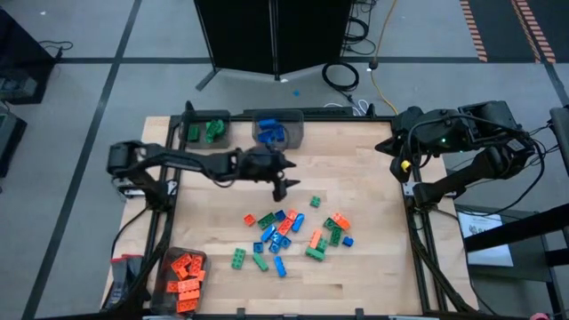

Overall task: Sort blocks
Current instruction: Put the green gamepiece into the top left black bin

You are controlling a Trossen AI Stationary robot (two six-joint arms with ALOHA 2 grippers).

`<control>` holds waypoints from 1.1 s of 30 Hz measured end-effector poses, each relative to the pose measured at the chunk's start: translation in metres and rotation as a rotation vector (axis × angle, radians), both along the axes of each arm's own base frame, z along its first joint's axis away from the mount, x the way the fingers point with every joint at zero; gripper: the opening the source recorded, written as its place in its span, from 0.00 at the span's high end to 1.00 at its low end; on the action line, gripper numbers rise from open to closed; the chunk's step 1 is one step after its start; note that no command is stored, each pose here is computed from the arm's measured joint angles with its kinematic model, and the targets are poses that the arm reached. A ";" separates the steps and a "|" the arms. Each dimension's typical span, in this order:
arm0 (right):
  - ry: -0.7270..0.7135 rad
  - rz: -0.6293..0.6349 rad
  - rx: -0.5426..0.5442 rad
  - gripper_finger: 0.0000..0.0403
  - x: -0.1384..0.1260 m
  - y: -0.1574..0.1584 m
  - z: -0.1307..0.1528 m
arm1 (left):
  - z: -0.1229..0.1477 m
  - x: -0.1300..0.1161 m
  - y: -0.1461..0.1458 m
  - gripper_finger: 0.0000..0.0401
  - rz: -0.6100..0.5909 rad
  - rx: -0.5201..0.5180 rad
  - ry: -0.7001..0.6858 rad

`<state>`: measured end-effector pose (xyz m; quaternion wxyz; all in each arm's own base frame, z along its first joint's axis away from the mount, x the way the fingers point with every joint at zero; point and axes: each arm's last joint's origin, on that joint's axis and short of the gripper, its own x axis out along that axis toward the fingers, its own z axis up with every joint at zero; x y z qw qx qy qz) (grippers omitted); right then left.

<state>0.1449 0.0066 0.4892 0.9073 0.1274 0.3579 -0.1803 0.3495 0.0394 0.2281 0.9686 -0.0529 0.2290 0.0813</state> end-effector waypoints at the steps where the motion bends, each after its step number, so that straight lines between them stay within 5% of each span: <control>1: -0.001 -0.003 0.002 1.00 0.000 0.000 0.000 | -0.008 0.004 0.001 0.31 0.003 -0.001 0.022; 11: 0.002 -0.005 0.010 1.00 0.000 0.000 0.000 | -0.052 0.049 -0.004 0.31 -0.157 0.144 0.129; 20: 0.017 -0.003 0.006 1.00 -0.001 0.000 -0.001 | -0.080 0.076 -0.016 0.31 -0.302 0.142 0.165; 33: 0.031 0.000 0.002 1.00 -0.002 0.000 -0.002 | -0.121 0.096 -0.018 0.31 -0.331 0.101 0.238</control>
